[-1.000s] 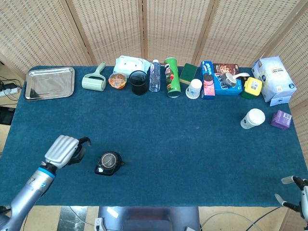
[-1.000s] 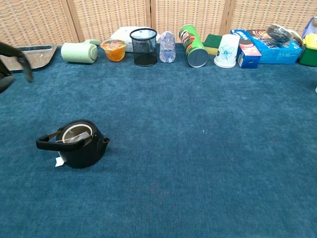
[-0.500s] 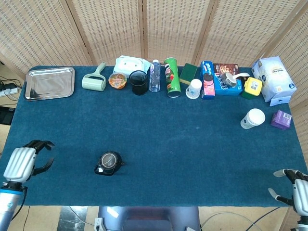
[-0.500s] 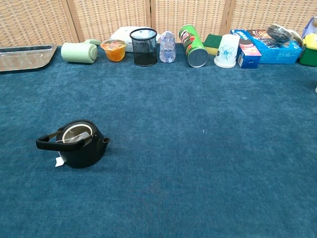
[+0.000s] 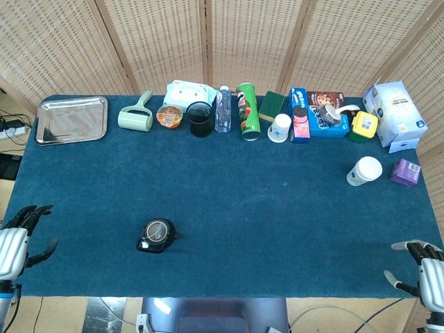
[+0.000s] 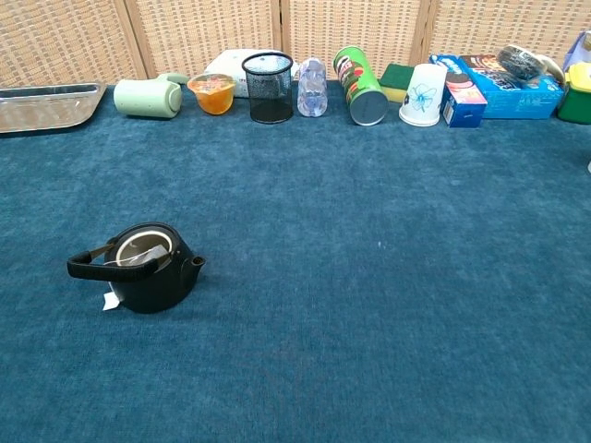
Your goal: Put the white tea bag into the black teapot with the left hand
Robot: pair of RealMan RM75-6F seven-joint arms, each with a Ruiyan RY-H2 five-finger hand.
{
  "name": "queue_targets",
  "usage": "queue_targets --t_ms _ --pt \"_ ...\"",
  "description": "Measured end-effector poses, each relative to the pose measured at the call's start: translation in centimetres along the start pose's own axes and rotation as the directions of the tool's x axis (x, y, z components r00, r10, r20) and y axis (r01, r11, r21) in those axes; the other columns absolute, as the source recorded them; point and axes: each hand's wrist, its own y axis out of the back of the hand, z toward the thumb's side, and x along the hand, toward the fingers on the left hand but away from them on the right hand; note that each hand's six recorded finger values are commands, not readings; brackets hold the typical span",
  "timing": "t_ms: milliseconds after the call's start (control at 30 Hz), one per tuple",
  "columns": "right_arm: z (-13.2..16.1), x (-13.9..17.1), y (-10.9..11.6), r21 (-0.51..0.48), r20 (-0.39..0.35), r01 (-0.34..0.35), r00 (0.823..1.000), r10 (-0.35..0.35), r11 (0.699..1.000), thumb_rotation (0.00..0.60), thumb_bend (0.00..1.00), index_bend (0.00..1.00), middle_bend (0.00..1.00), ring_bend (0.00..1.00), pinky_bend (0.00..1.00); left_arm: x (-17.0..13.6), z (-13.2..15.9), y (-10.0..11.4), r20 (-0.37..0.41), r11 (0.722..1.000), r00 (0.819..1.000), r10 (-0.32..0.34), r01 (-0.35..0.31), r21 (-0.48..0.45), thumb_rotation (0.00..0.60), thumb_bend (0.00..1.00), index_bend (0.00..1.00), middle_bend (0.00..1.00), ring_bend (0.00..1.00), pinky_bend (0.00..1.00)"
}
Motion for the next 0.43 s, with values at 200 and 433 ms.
queue_targets --t_ms 200,433 --pt "-0.15 0.12 0.00 -0.005 0.001 -0.002 1.000 0.002 1.000 0.600 0.22 0.37 0.37 0.27 0.21 -0.27 0.15 -0.13 -0.005 1.000 1.000 0.003 -0.003 -0.013 0.600 0.35 0.06 0.15 0.06 0.23" --pt "-0.69 0.11 -0.31 -0.012 0.009 -0.013 1.000 0.013 1.000 0.600 0.22 0.37 0.37 0.26 0.21 -0.48 0.31 -0.33 -0.013 1.000 1.000 -0.007 0.007 -0.011 0.600 0.36 0.06 0.15 0.06 0.23"
